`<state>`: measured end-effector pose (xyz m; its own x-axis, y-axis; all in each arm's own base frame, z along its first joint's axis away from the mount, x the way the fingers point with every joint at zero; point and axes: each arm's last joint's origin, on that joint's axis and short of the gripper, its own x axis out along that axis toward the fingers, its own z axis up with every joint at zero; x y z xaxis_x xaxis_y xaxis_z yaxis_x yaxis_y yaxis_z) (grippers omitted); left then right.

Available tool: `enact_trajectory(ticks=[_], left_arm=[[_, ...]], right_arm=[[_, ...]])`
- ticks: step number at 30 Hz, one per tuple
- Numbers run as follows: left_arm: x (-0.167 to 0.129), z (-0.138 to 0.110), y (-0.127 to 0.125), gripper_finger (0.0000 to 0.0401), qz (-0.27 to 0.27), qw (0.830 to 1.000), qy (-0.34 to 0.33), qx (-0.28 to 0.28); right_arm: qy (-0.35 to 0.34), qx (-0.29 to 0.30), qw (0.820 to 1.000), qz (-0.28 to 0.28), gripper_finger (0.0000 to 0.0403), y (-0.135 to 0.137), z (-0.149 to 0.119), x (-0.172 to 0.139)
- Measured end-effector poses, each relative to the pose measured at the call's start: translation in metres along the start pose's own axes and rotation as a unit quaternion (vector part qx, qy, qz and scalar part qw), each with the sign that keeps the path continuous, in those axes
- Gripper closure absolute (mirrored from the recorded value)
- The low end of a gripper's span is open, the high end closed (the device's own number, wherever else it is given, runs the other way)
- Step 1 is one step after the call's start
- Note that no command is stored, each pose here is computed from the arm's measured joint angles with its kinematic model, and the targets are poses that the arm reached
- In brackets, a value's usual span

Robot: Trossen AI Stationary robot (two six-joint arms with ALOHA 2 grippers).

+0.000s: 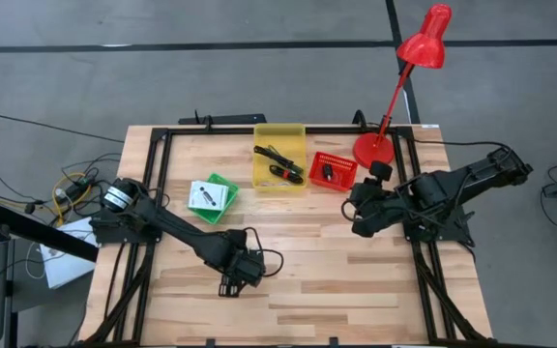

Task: Pick and place items into bin
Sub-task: Put the pink charger adapter into the red basket

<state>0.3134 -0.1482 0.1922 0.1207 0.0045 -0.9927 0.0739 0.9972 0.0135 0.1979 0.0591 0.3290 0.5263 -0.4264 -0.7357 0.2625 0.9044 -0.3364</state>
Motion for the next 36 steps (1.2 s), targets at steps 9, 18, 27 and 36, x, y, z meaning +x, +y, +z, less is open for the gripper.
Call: enact_trajectory(ticks=[9,18,27,36], left_arm=[[0.010,0.002,-0.001,0.0159,0.004,1.000,0.011,0.001],[0.015,0.002,-0.001,0.0159,0.007,1.000,0.020,0.008],[0.023,-0.001,0.001,0.0159,0.003,1.000,0.023,0.009],[0.041,-0.006,0.005,0.0159,-0.035,0.999,0.016,0.005]], right_arm=[[-0.003,0.002,1.000,0.002,0.0275,0.000,0.001,0.000],[-0.004,0.004,1.000,0.003,0.0275,0.001,0.001,0.000],[-0.005,0.010,1.000,0.004,0.0274,0.001,0.001,0.000],[-0.007,0.011,1.000,0.004,0.0274,0.001,0.002,0.000]])
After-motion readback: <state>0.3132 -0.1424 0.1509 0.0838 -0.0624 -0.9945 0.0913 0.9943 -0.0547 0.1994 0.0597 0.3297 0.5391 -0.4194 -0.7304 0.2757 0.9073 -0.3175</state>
